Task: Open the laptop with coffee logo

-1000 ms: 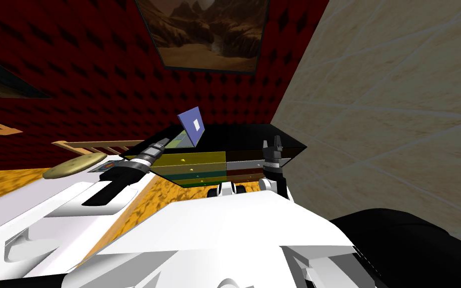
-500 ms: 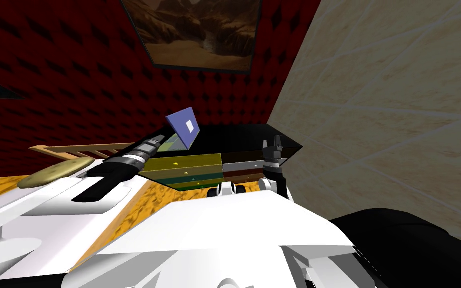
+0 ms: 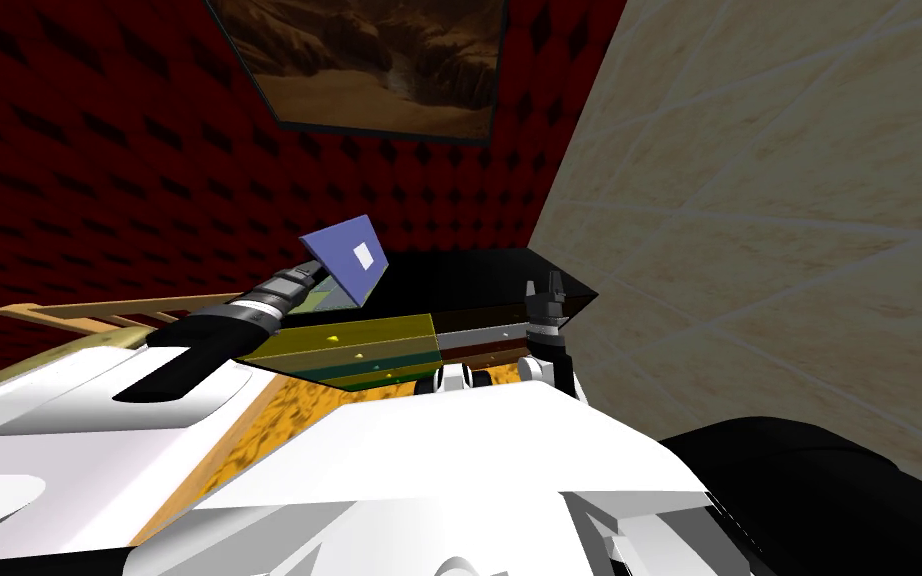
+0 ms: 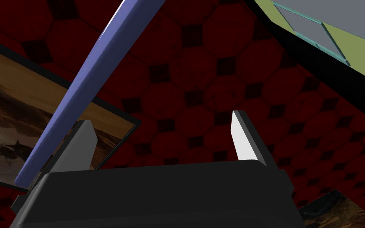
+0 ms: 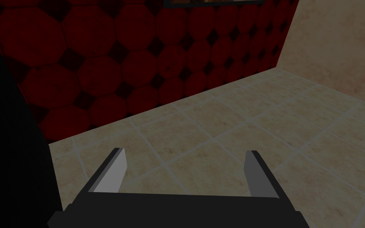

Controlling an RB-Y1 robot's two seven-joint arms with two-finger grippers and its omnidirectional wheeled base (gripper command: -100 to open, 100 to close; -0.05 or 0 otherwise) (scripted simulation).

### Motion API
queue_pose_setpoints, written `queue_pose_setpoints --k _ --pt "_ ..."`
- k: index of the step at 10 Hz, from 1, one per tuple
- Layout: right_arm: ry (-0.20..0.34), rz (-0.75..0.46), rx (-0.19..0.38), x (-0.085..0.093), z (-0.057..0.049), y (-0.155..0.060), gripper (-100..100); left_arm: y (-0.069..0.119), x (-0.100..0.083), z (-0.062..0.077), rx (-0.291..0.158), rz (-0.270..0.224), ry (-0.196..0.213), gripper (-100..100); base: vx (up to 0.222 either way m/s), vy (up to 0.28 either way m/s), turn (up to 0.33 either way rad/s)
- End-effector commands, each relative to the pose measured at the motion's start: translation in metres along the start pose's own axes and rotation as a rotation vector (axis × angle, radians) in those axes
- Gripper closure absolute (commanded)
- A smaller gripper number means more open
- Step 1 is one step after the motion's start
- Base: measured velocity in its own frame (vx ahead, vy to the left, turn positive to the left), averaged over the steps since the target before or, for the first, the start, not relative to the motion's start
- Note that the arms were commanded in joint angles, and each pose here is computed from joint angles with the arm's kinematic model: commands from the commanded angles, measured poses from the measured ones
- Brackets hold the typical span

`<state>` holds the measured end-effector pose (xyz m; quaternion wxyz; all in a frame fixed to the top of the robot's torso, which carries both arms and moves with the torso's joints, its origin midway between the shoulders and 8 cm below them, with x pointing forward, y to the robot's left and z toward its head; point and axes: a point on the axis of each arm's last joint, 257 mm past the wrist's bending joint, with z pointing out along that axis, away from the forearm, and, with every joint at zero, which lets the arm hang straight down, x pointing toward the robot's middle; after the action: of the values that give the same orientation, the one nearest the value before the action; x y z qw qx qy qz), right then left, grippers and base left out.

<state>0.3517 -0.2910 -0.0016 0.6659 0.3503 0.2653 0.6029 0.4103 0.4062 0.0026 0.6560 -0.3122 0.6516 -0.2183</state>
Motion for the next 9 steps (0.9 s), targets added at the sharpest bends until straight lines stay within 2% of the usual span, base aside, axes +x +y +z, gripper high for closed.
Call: queue_pose_setpoints --k 1,3,4,6,7,8,9 --pt "0.000 0.000 0.000 0.000 0.000 0.000 0 -0.022 0.000 -0.007 0.034 -0.006 0.004 -100 0.029 -0.024 -0.034" --pt "0.000 0.000 0.000 0.000 0.000 0.000 0 -0.036 0.005 -0.012 0.061 -0.008 0.014 -100 0.017 -0.016 -0.012" --pt "0.000 0.000 0.000 0.000 0.000 0.000 0 -0.032 0.004 -0.011 0.051 -0.008 0.011 -100 0.005 -0.005 -0.003" --pt "0.000 0.000 0.000 0.000 0.000 0.000 0 -0.037 0.003 -0.012 0.054 -0.007 0.012 -100 0.049 0.008 0.011" --pt "0.000 0.000 0.000 0.000 0.000 0.000 0 -0.037 0.003 -0.012 0.052 -0.008 0.011 100 0.000 0.000 0.000" --pt "0.000 0.000 0.000 0.000 0.000 0.000 0 -0.028 0.001 -0.007 0.048 -0.084 0.005 100 -0.021 0.029 -0.047" --pt "0.000 0.000 0.000 0.000 0.000 0.000 0 -0.023 0.000 -0.005 0.047 -0.122 0.002 100 -0.049 0.049 -0.041"
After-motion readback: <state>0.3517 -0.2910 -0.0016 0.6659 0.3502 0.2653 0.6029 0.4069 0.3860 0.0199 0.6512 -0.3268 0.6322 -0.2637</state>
